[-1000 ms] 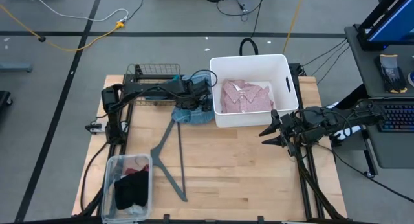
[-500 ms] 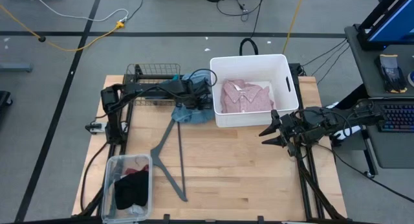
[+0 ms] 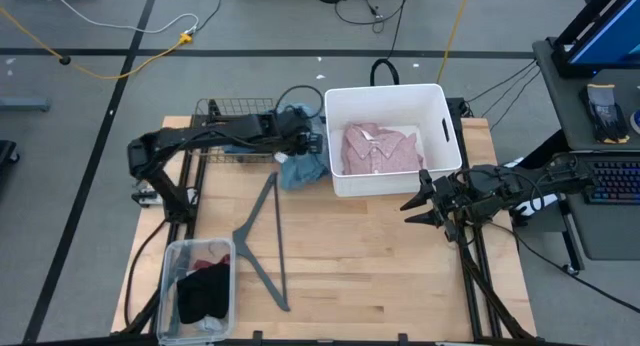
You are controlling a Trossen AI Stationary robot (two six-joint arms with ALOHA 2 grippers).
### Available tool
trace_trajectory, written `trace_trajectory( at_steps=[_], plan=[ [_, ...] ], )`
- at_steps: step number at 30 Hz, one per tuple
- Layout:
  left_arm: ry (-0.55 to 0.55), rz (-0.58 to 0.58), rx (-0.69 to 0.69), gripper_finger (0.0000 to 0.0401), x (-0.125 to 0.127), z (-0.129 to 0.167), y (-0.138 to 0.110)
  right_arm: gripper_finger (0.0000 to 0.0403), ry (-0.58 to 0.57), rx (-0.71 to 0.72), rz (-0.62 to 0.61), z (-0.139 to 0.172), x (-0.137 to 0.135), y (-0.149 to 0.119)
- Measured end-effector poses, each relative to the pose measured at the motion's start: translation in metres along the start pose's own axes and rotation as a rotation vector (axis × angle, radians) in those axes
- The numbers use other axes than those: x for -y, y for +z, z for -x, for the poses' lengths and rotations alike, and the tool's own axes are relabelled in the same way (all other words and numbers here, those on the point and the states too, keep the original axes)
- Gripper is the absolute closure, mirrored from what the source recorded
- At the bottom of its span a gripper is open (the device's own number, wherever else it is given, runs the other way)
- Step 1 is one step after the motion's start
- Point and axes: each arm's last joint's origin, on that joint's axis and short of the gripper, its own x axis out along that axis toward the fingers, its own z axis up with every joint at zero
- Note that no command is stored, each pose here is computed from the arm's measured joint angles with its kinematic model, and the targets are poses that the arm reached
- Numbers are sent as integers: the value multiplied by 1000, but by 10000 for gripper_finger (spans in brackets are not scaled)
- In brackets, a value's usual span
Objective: Pick & Place Cloths
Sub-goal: Put the blue polo into the white bin
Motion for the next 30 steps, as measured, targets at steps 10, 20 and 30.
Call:
trace_trajectory(
  at_steps=[10, 20, 30],
  plan=[
    [-133, -7, 218, 397, -1, 86, 3, 264, 0, 1, 0, 0, 0, 0],
    [-358, -45, 405, 398, -7, 167, -4, 264, 0, 1, 0, 0, 0, 0],
    [-716, -219, 563, 399, 5, 226, -13, 264, 2, 8, 4, -1, 0, 1]
  ],
)
